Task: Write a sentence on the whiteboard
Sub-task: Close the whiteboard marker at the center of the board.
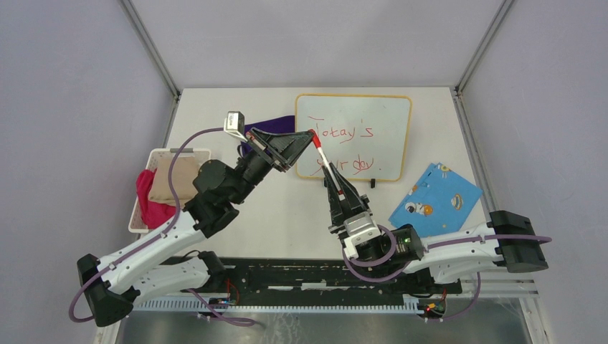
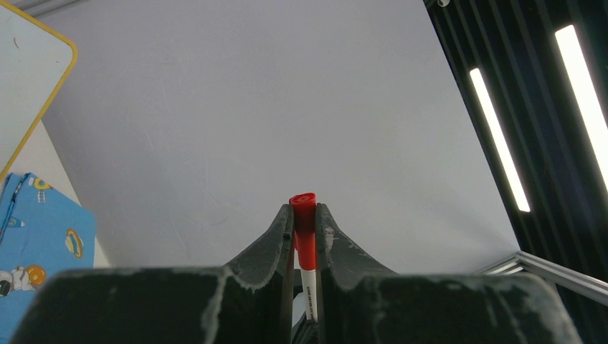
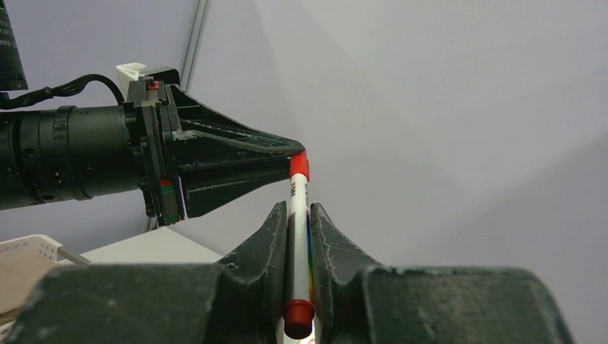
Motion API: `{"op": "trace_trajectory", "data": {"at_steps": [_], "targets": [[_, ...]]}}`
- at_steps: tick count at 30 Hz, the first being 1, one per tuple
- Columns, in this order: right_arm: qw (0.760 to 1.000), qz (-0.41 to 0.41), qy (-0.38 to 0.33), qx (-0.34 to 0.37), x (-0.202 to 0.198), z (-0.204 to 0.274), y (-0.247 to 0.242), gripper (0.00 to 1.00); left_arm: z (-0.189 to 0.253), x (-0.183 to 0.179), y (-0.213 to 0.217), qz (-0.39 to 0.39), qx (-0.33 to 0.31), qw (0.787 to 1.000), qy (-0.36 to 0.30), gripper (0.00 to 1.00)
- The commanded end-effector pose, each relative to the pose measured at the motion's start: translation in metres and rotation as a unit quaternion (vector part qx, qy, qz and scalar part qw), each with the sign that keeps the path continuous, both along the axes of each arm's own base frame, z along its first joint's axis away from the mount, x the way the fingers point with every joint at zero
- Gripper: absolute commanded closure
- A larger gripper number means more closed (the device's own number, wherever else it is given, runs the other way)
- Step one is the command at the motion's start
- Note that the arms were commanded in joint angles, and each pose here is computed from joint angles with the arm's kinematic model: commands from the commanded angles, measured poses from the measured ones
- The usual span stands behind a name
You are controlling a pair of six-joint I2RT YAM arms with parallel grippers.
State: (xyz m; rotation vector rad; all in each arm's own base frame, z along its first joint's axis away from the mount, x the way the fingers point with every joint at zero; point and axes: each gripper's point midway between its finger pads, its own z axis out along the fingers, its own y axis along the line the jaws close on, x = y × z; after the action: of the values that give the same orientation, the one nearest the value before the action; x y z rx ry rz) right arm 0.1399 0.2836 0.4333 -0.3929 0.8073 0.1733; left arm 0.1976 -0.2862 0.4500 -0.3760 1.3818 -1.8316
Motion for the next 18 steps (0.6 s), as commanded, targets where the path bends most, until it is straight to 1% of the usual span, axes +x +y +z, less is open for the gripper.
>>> {"op": "trace_trajectory", "data": {"at_steps": [1, 6, 9, 14, 18], "targets": [[0.980, -0.004, 0.010, 0.198, 0.005, 0.037, -0.059, 1.00, 0.005, -0.022, -0.012, -0.039, 0.016, 0.998, -0.043, 0.98], [0.980, -0.005, 0.010, 0.197, 0.006, 0.036, -0.059, 1.00, 0.003, -0.024, -0.017, -0.046, 0.022, 0.998, -0.045, 0.98], [0.981, -0.007, 0.010, 0.196, 0.007, 0.036, -0.060, 1.00, 0.000, -0.031, -0.025, -0.069, 0.031, 0.996, -0.051, 0.98], [0.980, -0.011, 0.011, 0.197, 0.009, 0.036, -0.062, 1.00, -0.005, -0.039, -0.031, -0.084, 0.038, 0.994, -0.054, 0.98], [0.980, -0.014, 0.009, 0.198, 0.011, 0.036, -0.063, 1.00, -0.003, -0.049, -0.035, -0.100, 0.034, 0.992, -0.067, 0.98]]}}
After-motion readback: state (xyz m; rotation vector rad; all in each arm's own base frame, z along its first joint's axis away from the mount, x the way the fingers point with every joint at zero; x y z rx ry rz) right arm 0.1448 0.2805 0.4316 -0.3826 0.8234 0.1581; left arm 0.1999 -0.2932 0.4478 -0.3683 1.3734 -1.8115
